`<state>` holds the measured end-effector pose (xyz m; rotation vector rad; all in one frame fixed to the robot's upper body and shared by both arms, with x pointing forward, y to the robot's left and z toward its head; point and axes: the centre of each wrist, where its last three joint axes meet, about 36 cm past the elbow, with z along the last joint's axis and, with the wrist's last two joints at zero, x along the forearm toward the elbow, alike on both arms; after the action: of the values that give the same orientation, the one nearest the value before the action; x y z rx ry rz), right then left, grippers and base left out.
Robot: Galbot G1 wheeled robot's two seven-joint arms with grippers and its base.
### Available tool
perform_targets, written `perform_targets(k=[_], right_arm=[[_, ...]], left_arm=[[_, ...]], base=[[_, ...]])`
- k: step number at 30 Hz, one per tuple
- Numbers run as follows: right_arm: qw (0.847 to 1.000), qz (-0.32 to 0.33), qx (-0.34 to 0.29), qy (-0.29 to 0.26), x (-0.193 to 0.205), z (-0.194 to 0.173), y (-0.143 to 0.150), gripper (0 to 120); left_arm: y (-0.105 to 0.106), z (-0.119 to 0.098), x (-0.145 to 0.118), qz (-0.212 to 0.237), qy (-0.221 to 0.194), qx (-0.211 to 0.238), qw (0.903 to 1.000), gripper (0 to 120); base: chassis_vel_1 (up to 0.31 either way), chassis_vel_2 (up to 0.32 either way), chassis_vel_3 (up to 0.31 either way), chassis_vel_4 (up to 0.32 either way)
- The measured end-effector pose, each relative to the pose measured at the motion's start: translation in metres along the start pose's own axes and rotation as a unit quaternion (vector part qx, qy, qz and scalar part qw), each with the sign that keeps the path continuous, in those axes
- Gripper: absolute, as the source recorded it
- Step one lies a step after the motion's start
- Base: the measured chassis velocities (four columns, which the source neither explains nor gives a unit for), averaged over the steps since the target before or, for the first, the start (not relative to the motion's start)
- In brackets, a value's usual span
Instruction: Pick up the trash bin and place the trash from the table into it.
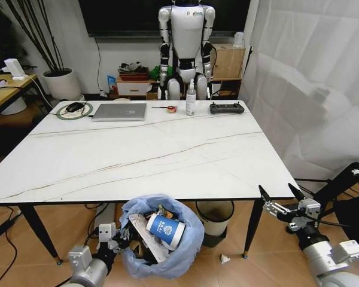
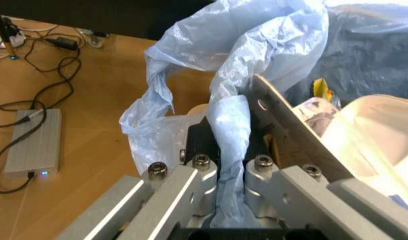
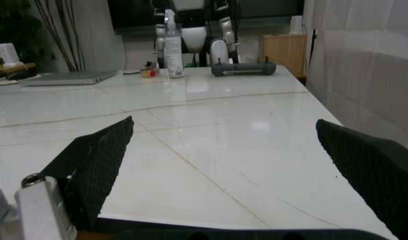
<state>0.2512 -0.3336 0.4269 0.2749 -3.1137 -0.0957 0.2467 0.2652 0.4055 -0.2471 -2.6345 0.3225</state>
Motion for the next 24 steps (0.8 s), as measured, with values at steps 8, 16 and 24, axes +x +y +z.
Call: perform_targets(k=[8, 16, 24], right_arm=[[1.0, 0.0, 0.0, 0.0, 0.0, 0.0, 0.0, 100], [1.0, 0.0, -0.001, 0.001, 0.0, 0.0, 0.0, 100], [1.0, 0.0, -0.001, 0.001, 0.0, 0.0, 0.0, 100]], left_arm=[[-0.007, 0.007, 0.005, -0.001, -0.011, -0.013, 0.9999, 0], [-0.014, 0.011, 0.009, -0.009, -0.011, -0.001, 0.9999, 0], [-0.014, 0.026, 0.012, -0.017, 0.014, 0.014, 0.9997, 0]], base=[[0.0, 0.0, 0.0, 0.0], [0.0, 0.0, 0.0, 0.0], [0.0, 0.0, 0.0, 0.0]])
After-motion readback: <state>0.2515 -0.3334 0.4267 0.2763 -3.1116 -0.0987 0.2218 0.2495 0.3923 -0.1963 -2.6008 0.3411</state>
